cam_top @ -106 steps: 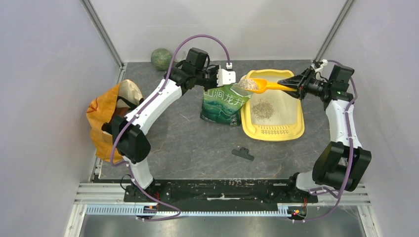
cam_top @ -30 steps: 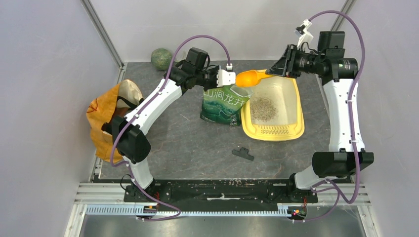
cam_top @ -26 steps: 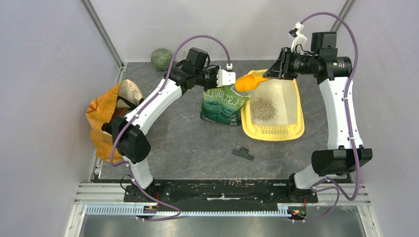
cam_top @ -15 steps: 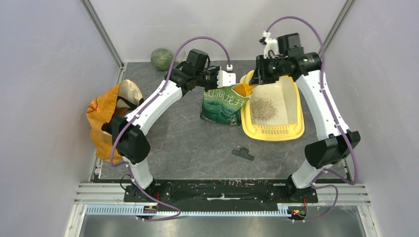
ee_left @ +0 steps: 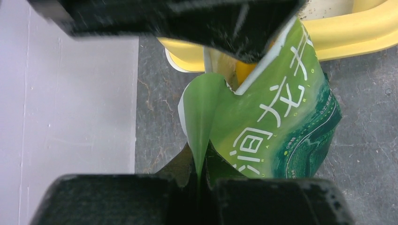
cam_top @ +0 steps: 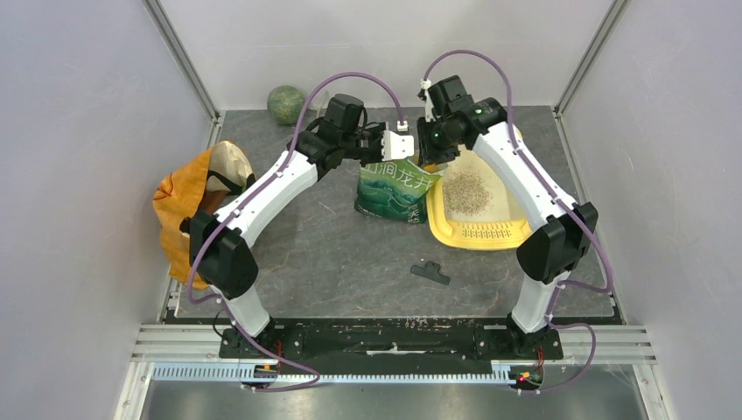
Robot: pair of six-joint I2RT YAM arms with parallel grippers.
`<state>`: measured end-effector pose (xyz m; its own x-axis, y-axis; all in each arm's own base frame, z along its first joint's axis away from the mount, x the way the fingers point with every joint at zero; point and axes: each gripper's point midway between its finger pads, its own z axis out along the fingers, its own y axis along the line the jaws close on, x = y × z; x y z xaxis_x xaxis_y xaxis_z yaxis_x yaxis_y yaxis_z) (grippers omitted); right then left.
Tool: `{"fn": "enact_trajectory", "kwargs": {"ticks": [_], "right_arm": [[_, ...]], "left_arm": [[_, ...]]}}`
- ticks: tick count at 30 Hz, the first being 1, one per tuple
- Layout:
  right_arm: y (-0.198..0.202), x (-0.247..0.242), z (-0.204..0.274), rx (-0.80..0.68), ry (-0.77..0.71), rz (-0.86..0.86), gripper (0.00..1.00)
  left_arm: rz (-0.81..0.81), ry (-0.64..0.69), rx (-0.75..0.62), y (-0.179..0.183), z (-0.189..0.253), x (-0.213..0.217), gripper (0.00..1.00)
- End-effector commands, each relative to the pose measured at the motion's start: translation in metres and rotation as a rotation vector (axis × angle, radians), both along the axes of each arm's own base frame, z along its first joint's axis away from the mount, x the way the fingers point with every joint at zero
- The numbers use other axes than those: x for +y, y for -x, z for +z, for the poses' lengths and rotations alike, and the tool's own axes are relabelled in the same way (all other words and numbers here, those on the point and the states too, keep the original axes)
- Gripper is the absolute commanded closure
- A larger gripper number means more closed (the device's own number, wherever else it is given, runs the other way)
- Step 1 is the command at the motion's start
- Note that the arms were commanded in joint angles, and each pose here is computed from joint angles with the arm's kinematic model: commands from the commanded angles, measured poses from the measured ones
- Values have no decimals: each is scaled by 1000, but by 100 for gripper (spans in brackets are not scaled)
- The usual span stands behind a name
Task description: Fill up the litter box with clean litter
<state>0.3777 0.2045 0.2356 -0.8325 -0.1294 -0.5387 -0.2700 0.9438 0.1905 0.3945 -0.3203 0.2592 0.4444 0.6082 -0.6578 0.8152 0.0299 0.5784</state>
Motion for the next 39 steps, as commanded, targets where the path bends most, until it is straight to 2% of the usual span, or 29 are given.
{"fn": "enact_trajectory", "kwargs": {"ticks": [1, 5, 10, 19, 23, 39], "right_arm": [[-9, 1, -18, -48, 114, -57, 100], [0, 4, -58, 10, 161, -41, 100], [17, 14, -86, 80, 101, 27, 100], [14, 32, -61, 180, -287, 104, 100], [8, 40, -36, 143, -478, 116, 100], [-16, 50, 0, 157, -959, 47, 100]], "left_arm": [[0, 94, -86, 5, 46, -3, 98], [1, 91, -85, 5, 43, -3, 98], [6, 84, -84, 4, 41, -2, 98], [-2, 75, -79, 4, 37, -3, 98], [-5, 69, -80, 2, 34, -3, 98], [-35, 85, -81, -5, 40, -14, 98]]}}
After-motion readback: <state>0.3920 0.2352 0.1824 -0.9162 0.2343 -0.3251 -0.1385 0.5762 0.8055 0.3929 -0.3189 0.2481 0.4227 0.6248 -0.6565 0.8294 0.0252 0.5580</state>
